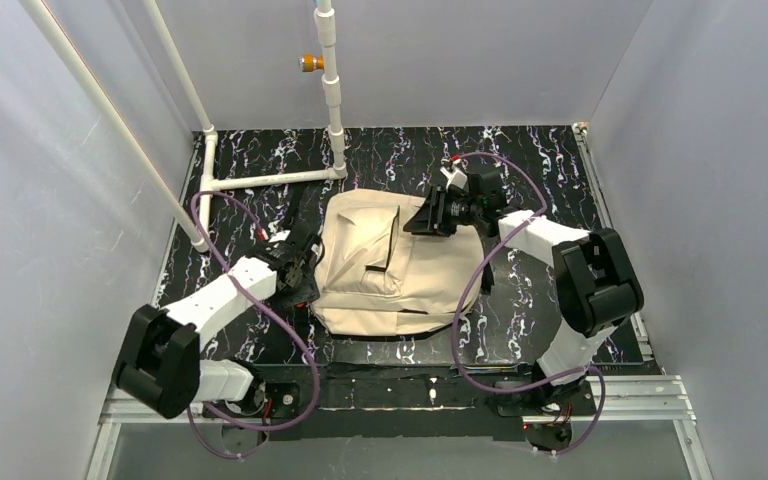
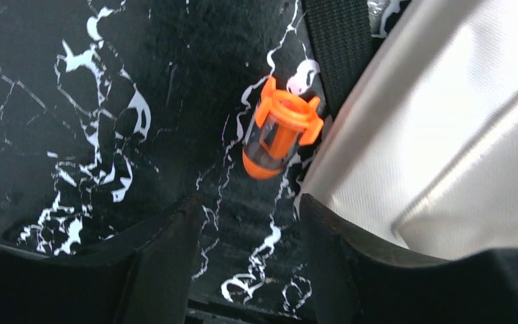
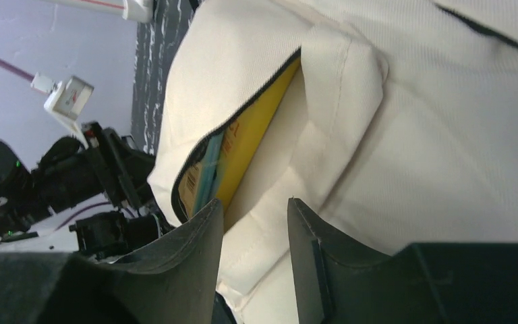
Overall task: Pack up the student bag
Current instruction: Pick up the personal item from the center of the board.
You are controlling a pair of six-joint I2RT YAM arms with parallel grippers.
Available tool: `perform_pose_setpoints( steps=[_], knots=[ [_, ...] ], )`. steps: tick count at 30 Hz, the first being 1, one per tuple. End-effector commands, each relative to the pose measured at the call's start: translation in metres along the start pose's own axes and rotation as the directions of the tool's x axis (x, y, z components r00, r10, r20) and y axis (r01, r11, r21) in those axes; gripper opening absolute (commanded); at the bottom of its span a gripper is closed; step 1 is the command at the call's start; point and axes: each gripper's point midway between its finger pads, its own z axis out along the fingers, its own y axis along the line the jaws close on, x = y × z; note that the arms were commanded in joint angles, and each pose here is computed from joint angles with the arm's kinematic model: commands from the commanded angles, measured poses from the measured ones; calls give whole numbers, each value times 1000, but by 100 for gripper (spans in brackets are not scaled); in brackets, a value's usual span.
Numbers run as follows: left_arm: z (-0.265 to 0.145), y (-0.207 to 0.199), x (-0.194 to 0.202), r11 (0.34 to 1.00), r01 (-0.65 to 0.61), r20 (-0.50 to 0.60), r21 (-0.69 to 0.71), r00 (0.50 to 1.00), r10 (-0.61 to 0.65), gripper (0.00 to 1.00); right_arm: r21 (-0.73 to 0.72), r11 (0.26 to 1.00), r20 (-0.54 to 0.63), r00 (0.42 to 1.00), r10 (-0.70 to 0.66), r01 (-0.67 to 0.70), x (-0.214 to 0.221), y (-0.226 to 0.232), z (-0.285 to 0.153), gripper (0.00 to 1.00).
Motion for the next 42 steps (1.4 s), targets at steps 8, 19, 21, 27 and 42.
perform_pose_setpoints(
  steps=[8,19,21,27,42],
  knots=[
    [33,-5,-25,996,-65,100,-57,992,71,46,41,997,-53,996,-70,72,26,-7,-20,49],
    [42,-5,-27,990,-107,86,-90,990,115,28,53,993,-50,994,-101,103,24,-3,-25,48],
    [32,-2,-29,991,-101,94,-93,990,110,22,70,991,-51,992,-114,117,23,-3,-29,48],
    [-29,-20,-43,993,-33,150,115,988,15,19,190,964,-48,983,-178,184,16,-9,-45,49],
    [-207,-190,-82,336,-352,352,874,934,63,21,-115,987,87,991,-106,115,-7,109,-65,79]
  ],
)
